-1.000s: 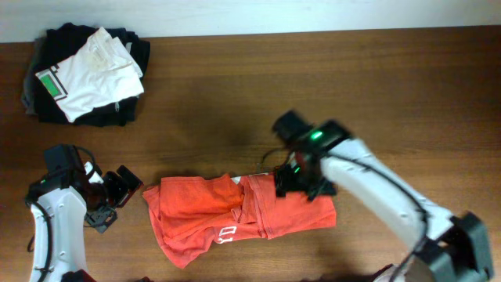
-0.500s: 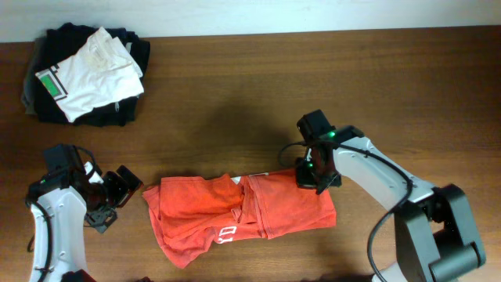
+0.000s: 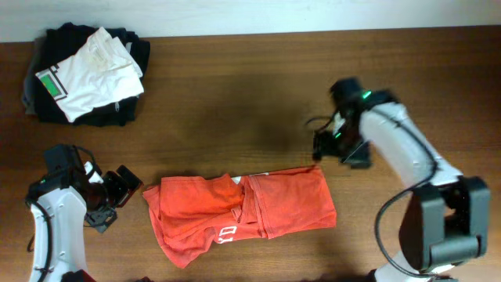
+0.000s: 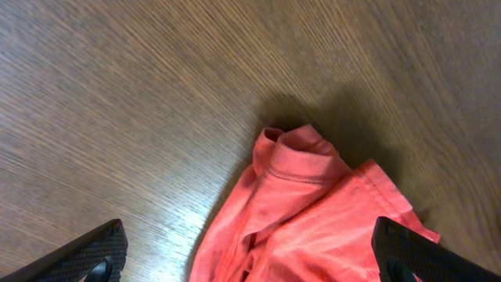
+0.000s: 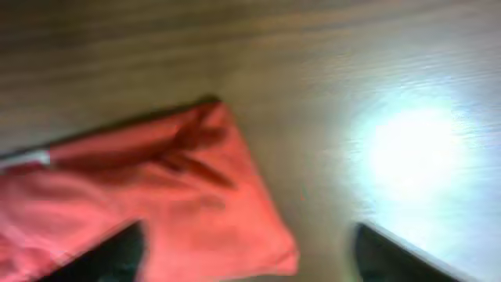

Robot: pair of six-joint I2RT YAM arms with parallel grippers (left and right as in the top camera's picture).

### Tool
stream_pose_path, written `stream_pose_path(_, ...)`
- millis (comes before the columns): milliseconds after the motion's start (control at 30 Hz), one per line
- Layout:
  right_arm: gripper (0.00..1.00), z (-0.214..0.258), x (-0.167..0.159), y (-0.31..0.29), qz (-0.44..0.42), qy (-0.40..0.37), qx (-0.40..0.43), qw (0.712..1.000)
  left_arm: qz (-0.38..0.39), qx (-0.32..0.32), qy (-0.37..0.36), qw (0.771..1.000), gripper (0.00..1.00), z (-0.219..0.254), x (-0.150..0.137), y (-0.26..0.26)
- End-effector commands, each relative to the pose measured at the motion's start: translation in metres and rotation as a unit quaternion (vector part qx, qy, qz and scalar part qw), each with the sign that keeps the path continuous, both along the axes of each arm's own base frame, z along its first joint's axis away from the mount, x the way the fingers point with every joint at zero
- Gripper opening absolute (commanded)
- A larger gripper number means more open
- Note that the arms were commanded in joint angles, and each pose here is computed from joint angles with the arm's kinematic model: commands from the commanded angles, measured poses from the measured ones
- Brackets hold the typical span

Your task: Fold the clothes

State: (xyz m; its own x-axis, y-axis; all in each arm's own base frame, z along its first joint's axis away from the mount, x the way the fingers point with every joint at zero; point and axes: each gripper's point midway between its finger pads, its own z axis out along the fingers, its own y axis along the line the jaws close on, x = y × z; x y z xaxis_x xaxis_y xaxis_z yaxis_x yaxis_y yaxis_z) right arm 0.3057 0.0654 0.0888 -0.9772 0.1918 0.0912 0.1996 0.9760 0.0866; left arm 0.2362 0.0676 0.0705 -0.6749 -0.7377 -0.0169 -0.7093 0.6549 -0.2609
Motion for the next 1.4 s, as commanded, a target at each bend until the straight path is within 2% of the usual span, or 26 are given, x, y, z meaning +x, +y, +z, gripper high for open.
stream_pose_path(0, 0.99, 0.024, -0.003, -0.025, 0.018, 0.008, 0.006, 1.0, -0.007, 0.003, -0.016, 1.0, 0.99, 0.008, 0.006, 0.0)
stream_pose_path(100, 0.98, 0.013, -0.025, -0.009, 0.064, 0.042, 0.068, 0.995, -0.007, 0.003, -0.016, 1.0, 0.99, 0.008, 0.006, 0.0)
stream_pose_path(200, 0.98, -0.023, -0.047, 0.011, 0.061, 0.066, 0.122, 0.988, -0.007, 0.002, -0.016, 1.0, 0.99, 0.008, 0.005, 0.0)
stream_pose_path(267, 0.98, -0.045, -0.057, 0.037, 0.055, 0.06, 0.196, 0.977, -0.007, 0.001, -0.017, 1.0, 0.99, 0.008, 0.006, -0.001)
stream_pose_path(533, 0.99, -0.101, -0.084, 0.045, 0.036, 0.047, 0.202, 0.978, -0.008, -0.003, -0.019, 1.0, 1.0, 0.008, 0.006, -0.002)
stream_pose_path(567, 0.84, -0.104, -0.085, 0.045, 0.028, 0.047, 0.201, 0.978, -0.008, -0.006, -0.02, 1.0, 1.0, 0.009, 0.007, -0.003)
stream_pose_path(633, 0.34, -0.104, -0.084, 0.044, 0.02, 0.049, 0.2, 0.978, -0.008, -0.006, -0.02, 1.0, 0.99, 0.009, 0.007, -0.003)
stream_pose_path(700, 0.04, -0.101, -0.079, 0.044, 0.013, 0.046, 0.2, 0.979, -0.008, -0.006, -0.02, 1.0, 0.99, 0.009, 0.007, -0.003)
stream_pose_path(767, 0.04, -0.093, -0.067, 0.038, -0.01, 0.041, 0.195, 0.98, -0.008, -0.006, -0.02, 1.0, 0.99, 0.009, 0.007, -0.003)
stream_pose_path(900, 0.04, -0.065, -0.039, -0.002, -0.053, 0.036, 0.143, 0.988, -0.014, -0.009, -0.016, 1.0, 0.99, 0.006, 0.004, -0.006)
stream_pose_path(1000, 0.04, -0.037, -0.02, -0.047, -0.088, 0.027, 0.082, 0.992, -0.082, -0.033, -0.043, 0.995, 0.99, 0.002, 0.01, -0.028)
stream_pose_path(1100, 0.04, -0.013, -0.01, -0.074, -0.124, 0.017, 0.072, 0.99, -0.12, -0.053, -0.052, 0.99, 0.99, -0.004, 0.014, -0.052)
stream_pose_path(1133, 0.1, -0.009, -0.01, -0.079, -0.133, 0.018, 0.072, 0.988, -0.145, -0.065, -0.061, 0.985, 0.99, -0.005, 0.016, -0.065)
stream_pose_path(1167, 0.27, -0.007, -0.012, -0.082, -0.132, 0.021, 0.073, 0.988, -0.17, -0.08, -0.07, 0.98, 0.99, -0.005, 0.018, -0.079)
stream_pose_path(1200, 0.65, -0.007, -0.014, -0.083, -0.132, 0.025, 0.073, 0.988, -0.194, -0.093, -0.078, 0.973, 0.99, -0.004, 0.02, -0.093)
stream_pose_path(1233, 0.87, -0.007, -0.017, -0.083, -0.132, 0.032, 0.072, 0.988, -0.21, -0.099, -0.081, 0.969, 0.99, -0.004, 0.021, -0.102)
stream_pose_path(1267, 0.98, -0.006, -0.02, -0.081, -0.131, 0.039, 0.072, 0.988, -0.228, -0.102, -0.084, 0.965, 0.99, -0.004, 0.022, -0.113)
stream_pose_path(1367, 0.98, -0.005, -0.029, -0.079, -0.132, 0.058, 0.073, 0.987, -0.248, -0.114, -0.066, 0.96, 0.99, -0.008, 0.017, -0.138)
